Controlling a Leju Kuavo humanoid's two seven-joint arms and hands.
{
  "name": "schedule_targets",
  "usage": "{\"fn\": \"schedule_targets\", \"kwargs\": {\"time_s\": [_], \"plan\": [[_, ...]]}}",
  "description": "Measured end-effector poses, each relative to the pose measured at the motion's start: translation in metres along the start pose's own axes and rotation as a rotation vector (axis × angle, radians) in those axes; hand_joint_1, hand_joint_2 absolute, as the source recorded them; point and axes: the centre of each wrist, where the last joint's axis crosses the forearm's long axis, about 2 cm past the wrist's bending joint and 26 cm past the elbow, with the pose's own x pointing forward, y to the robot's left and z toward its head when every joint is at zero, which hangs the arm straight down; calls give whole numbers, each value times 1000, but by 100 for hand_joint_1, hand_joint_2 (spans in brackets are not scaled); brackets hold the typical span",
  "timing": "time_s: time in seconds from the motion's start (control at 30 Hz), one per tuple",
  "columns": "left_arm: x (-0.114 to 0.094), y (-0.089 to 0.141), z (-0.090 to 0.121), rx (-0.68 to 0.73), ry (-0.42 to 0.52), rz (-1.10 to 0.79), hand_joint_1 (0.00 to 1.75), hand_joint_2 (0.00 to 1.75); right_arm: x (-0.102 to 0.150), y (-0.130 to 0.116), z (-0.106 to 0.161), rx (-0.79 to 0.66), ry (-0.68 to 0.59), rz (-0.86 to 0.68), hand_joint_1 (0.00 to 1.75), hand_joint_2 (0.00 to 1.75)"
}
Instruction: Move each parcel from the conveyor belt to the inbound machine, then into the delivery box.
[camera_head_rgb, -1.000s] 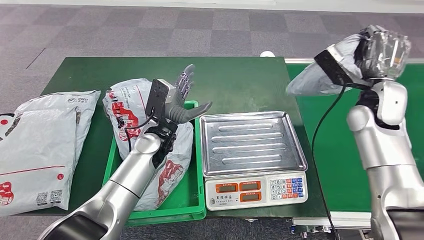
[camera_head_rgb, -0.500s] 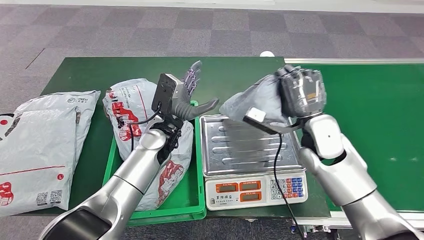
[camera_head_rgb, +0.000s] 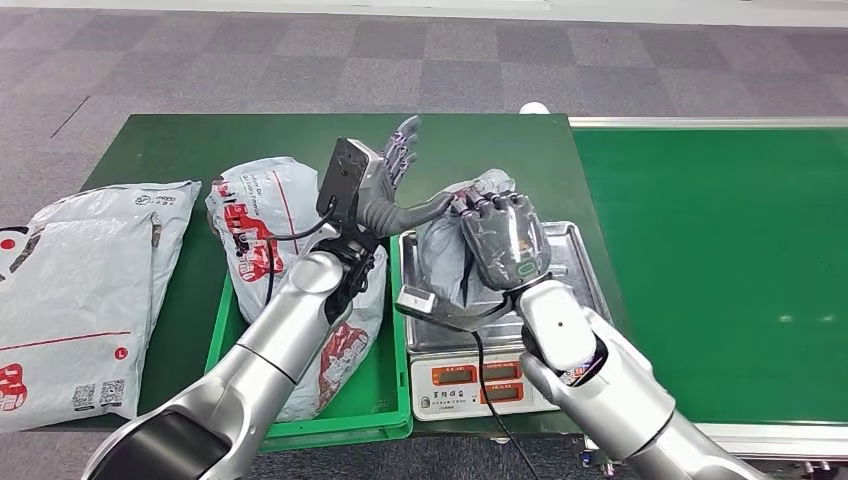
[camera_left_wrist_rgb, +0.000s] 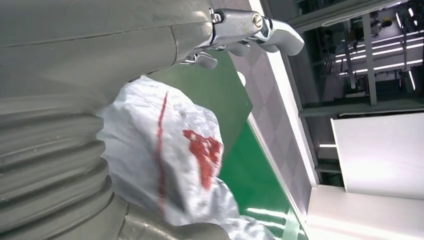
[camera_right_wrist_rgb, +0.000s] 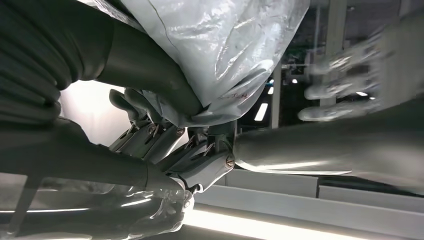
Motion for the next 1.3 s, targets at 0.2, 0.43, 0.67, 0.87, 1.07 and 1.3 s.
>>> {"fn": "schedule_targets", "kwargs": {"time_s": [0.2,0.43,0.67,0.87,1.07,1.3], "plan": [[4,-7,-5,-32,-5,-7,0,175,53,-1,20,95,-13,30,15,175],[7,-12,-7,-51,-1,-1,0,175,92,-18,42,138,-10,-23,0,175],[8,-14,-8,-54,-3,3,0,175,103,-29,47,123,-27,-56,0,175],[8,-16,-9,-61,1,-7,0,175,107,-38,53,99,54,-88,0,175],[5,-16,-8,-71,13,-25,0,175,83,-57,61,49,140,-312,0,175],[-1,-13,-5,-65,59,-63,0,175,-10,-50,60,-50,250,-674,0,175]]}}
